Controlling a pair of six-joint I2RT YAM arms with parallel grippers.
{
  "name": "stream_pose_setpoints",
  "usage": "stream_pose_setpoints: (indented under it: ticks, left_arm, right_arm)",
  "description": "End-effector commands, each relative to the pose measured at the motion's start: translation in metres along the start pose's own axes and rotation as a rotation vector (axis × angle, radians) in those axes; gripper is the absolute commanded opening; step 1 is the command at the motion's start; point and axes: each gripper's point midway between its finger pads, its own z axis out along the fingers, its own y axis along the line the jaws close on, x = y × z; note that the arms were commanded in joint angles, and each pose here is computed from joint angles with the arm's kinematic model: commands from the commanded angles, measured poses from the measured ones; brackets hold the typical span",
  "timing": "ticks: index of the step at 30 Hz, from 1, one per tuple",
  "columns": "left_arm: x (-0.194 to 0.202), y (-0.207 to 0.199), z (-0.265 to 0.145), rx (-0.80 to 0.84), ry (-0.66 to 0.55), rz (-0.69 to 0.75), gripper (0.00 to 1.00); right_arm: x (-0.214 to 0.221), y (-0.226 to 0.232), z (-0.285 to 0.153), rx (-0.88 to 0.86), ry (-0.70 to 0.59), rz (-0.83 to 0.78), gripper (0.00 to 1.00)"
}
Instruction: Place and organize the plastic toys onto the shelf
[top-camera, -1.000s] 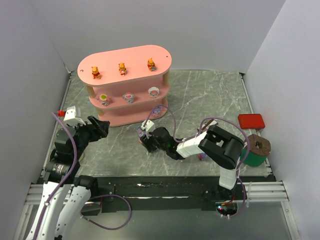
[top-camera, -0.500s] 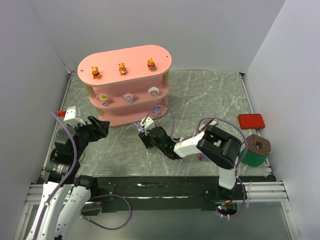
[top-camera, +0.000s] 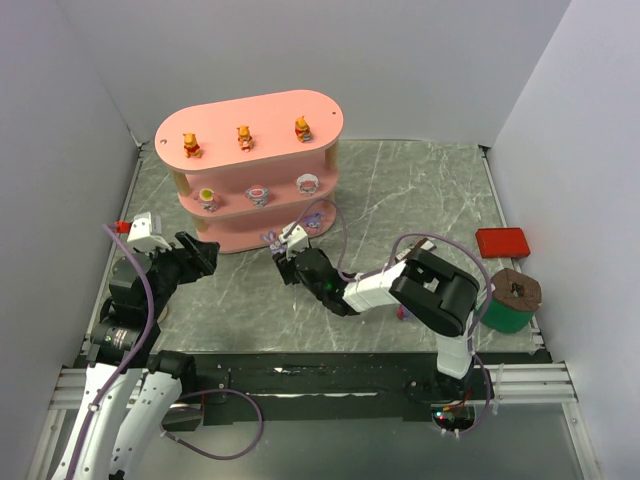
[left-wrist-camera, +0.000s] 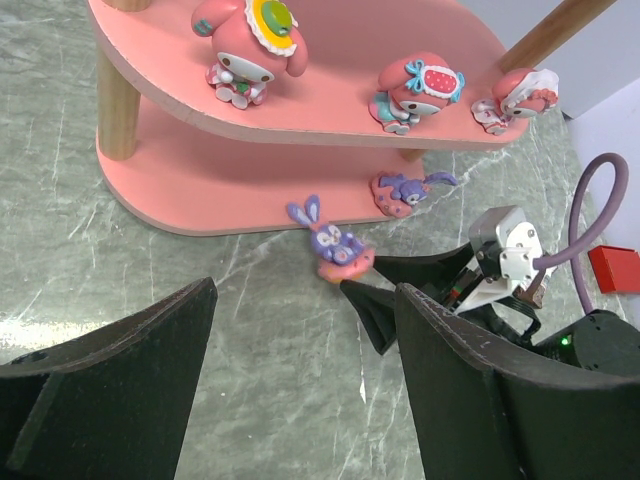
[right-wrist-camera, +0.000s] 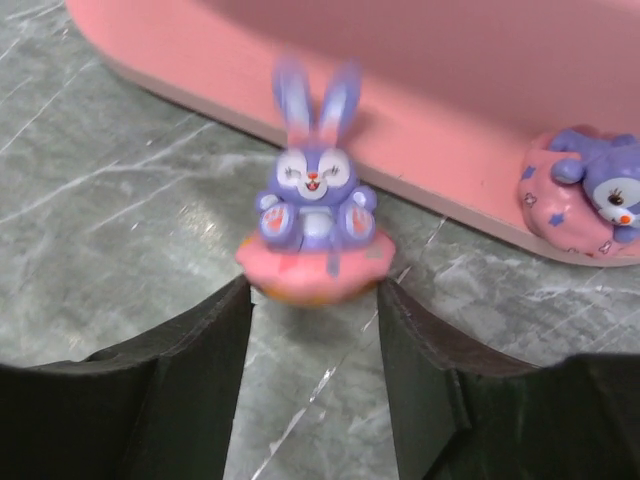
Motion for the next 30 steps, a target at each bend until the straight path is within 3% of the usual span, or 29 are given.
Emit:
stream_pose_setpoints:
  ticks: [1, 9, 12, 17, 18, 21, 24, 30]
  left_arm:
    - [-0.008, -0.008, 0.000, 0.036, -0.028, -0.004, 0.78]
    - [-0.008, -0.008, 0.000, 0.037, -0.030, -0.003, 0.78]
    - [-0.008, -0.008, 0.000, 0.040, -0.028, -0.003, 0.78]
    - [-0.008, -0.008, 0.000, 0.038, -0.028, -0.004, 0.78]
    - [-0.008, -0.008, 0.000, 0.038, -0.029, -0.004, 0.78]
    - [-0.008, -0.008, 0.000, 0.036, -0.028, -0.004, 0.78]
    - [-0.008, -0.008, 0.000, 0.039, -0.027, -0.003, 0.78]
    - [-0.008, -0.008, 0.000, 0.037, -0.026, -0.003, 0.78]
  right_arm:
    - [-0.044, 0.000, 0.011, 0.049, -0.143, 0.070, 0.00]
    - [-0.042, 0.006, 0.020, 0.041, -0.124, 0.099, 0.00]
    - [-0.035, 0.006, 0.015, 0.038, -0.098, 0.119, 0.08]
    - [-0.028, 0.007, 0.011, 0.034, -0.055, 0.112, 0.34]
    - [-0.027, 0.006, 0.010, 0.033, -0.052, 0.111, 0.48]
    - [-0.021, 0.009, 0.005, 0.016, -0.041, 0.106, 0.68]
    - [-0.013, 0.011, 0.001, 0.000, -0.025, 0.098, 0.77]
    - [0.007, 0.012, 0.006, 0.006, 0.032, 0.091, 0.79]
